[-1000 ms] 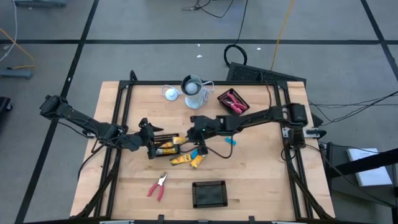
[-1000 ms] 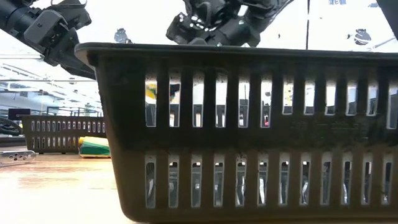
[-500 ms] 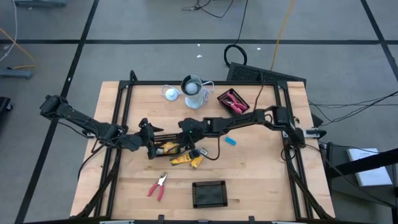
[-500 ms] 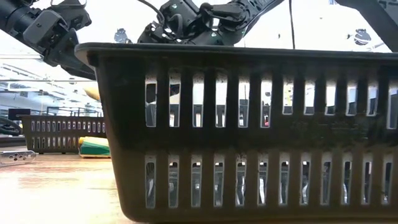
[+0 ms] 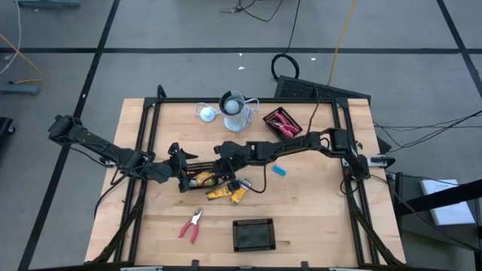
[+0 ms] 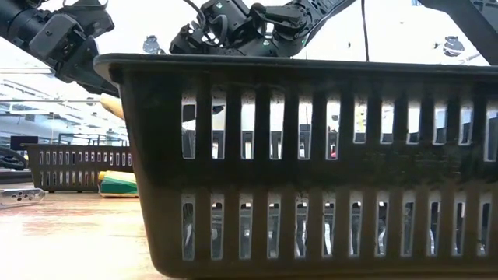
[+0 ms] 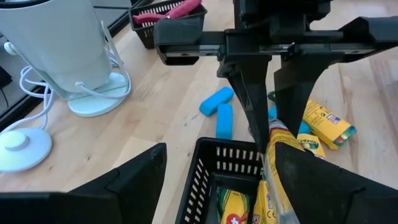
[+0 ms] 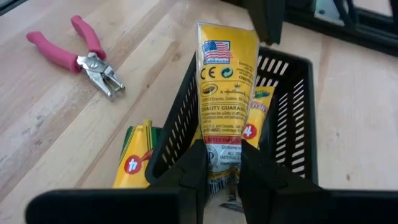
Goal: Pick & Place School Supplies
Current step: Put the yellow crayon box into the middle black bin
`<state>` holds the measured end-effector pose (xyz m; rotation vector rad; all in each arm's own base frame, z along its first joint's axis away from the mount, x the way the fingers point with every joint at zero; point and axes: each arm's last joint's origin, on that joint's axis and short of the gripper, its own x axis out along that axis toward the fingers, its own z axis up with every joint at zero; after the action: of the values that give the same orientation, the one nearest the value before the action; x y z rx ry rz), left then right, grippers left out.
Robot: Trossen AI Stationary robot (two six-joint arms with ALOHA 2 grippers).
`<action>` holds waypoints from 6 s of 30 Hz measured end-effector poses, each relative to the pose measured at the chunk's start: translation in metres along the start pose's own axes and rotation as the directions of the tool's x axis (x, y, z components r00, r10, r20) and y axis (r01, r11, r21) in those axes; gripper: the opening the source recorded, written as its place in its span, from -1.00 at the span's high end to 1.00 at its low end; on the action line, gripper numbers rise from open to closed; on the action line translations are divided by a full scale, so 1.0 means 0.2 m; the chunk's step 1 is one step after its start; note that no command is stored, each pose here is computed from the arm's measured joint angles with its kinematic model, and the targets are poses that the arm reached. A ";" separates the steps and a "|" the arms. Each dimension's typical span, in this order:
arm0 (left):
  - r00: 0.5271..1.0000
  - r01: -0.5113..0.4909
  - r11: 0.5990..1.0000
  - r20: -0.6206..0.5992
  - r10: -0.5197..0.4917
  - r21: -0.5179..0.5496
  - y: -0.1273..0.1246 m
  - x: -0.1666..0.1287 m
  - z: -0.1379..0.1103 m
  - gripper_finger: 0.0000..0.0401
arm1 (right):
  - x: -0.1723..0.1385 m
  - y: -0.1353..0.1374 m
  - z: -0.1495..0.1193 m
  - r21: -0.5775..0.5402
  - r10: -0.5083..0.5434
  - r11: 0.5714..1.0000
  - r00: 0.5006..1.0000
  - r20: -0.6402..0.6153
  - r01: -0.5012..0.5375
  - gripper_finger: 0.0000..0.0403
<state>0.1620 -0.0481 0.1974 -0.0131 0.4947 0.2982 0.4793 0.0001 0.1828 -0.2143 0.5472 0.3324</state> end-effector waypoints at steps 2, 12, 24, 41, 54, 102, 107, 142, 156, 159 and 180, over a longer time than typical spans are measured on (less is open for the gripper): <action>1.000 0.000 1.000 0.000 0.000 0.000 0.00 0.00 0.00 -0.48 | 0.00 0.00 0.01 -0.003 -0.004 1.000 1.000 0.011 0.004 0.63; 1.000 0.002 1.000 0.011 -0.002 0.009 0.00 -0.01 0.01 -0.48 | 0.00 0.00 0.01 -0.018 -0.007 1.000 1.000 0.016 0.007 0.64; 0.998 0.014 1.000 0.055 -0.015 0.004 0.03 -0.05 0.03 -0.48 | 0.00 0.00 0.01 -0.015 -0.009 1.000 1.000 0.016 0.010 -0.08; 0.998 0.053 0.999 0.037 -0.053 0.000 0.02 -0.05 0.03 -0.48 | -0.24 0.07 0.03 0.042 -0.024 0.998 0.950 -0.310 0.039 -0.03; 0.995 0.103 0.995 0.009 -0.103 0.011 -0.01 -0.03 0.01 -0.48 | -0.21 0.39 -0.08 0.063 0.170 0.985 0.858 -0.485 -0.159 -0.13; 0.996 0.082 0.996 0.037 -0.083 0.024 -0.01 -0.03 0.02 -0.48 | -0.20 0.45 -0.26 0.003 -0.013 1.000 0.871 -0.491 0.016 0.88; 0.996 0.082 0.996 0.038 -0.083 0.030 -0.01 -0.03 0.02 -0.48 | -0.26 0.45 -0.20 0.004 -0.035 0.999 0.889 -0.457 0.041 0.88; 0.994 0.080 0.997 0.078 -0.080 0.007 -0.05 0.05 0.05 -0.48 | -0.26 0.05 0.08 -0.074 -0.223 0.973 0.974 -0.032 0.220 0.88; 0.992 0.038 0.999 0.121 -0.038 0.005 -0.05 0.13 0.07 -0.48 | -0.26 0.06 0.07 -0.063 -0.223 0.973 0.974 -0.034 0.221 0.88; 0.992 0.037 0.999 0.122 -0.037 0.004 -0.05 0.13 0.07 -0.47 | -0.26 0.05 0.08 -0.062 -0.223 0.973 0.974 -0.033 0.221 0.88; 0.991 0.033 0.999 0.131 -0.034 0.015 -0.05 0.13 0.08 0.85 | -0.26 0.05 0.07 -0.059 -0.226 0.973 0.974 -0.036 0.223 0.88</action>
<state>0.1942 -0.0482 0.1982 0.0103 0.3653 0.2611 0.4403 0.0010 0.2223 -0.3337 0.5504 0.1227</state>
